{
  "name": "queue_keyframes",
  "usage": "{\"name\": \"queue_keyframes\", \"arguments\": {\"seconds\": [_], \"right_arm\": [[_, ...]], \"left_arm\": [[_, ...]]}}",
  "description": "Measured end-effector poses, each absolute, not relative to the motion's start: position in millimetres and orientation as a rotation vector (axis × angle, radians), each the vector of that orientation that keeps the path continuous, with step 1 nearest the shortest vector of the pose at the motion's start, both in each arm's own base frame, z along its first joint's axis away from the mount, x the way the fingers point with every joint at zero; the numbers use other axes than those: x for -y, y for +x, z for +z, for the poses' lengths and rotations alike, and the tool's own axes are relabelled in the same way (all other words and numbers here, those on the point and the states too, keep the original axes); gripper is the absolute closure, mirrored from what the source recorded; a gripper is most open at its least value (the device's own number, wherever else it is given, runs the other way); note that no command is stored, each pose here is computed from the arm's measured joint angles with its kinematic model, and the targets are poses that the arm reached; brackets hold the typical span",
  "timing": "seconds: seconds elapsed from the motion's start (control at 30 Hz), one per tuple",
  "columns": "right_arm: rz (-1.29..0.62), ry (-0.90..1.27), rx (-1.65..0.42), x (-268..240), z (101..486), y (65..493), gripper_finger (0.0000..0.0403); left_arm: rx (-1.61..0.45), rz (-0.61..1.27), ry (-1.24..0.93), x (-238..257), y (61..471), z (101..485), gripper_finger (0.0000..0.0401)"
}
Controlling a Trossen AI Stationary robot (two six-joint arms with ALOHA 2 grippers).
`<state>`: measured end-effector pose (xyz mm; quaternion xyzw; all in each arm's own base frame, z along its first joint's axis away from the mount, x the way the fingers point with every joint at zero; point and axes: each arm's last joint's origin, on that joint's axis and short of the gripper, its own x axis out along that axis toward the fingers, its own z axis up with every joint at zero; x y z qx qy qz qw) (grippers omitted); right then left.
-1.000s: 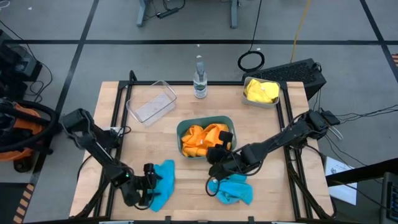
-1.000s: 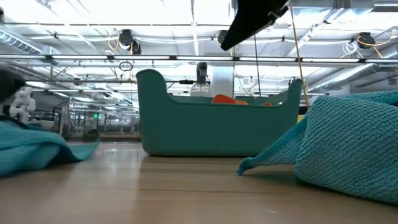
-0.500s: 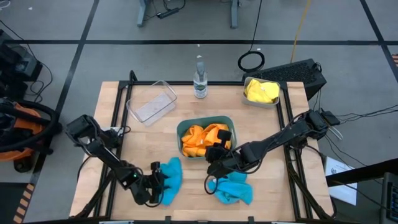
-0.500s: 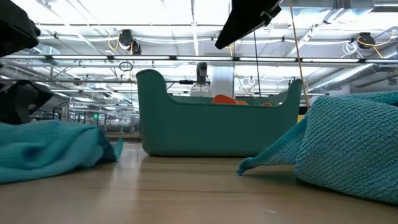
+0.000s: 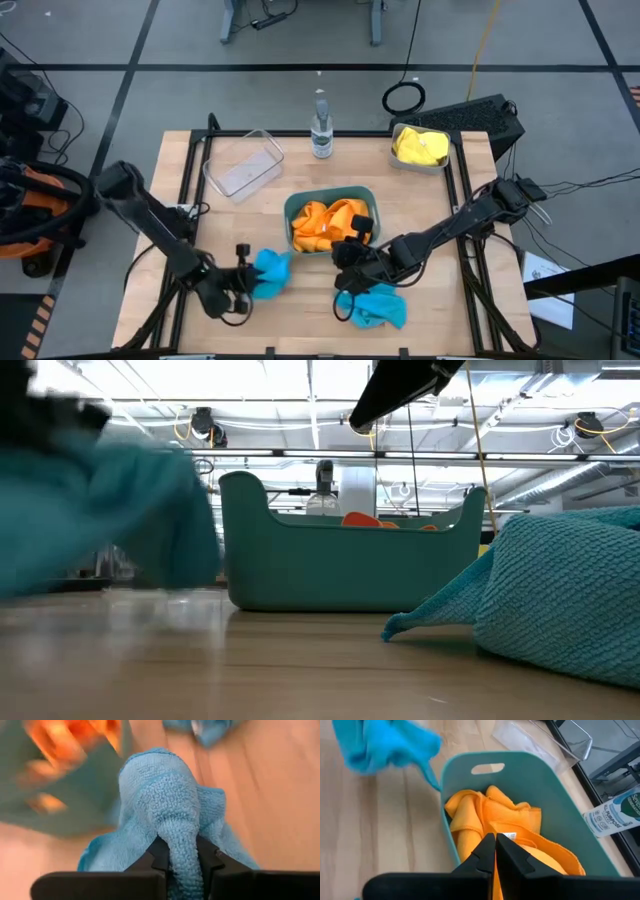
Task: Sort microfiber towel by color & place in baskets
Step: Put the left blue towel into the transparent bin
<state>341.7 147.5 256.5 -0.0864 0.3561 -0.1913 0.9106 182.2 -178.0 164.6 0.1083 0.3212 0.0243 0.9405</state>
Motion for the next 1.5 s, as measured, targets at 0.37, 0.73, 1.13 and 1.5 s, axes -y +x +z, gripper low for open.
{"name": "queue_keyframes", "arguments": {"seconds": [0.37,0.73,1.13,1.5], "right_arm": [[-0.368,-0.199,-0.730,-157,257,337,0.0396],[-0.358,-0.225,-0.734,-159,256,336,0.0396],[-0.359,-0.271,-0.747,-151,257,340,0.0396],[-0.358,-0.307,-0.767,-144,256,342,0.0396]], "left_arm": [[-0.316,0.220,0.097,112,141,269,0.0358],[-0.248,0.478,-0.003,20,84,295,0.0363],[-0.171,0.511,-0.014,0,79,308,0.0363],[-0.286,0.637,0.121,-27,125,305,0.0363]]}}
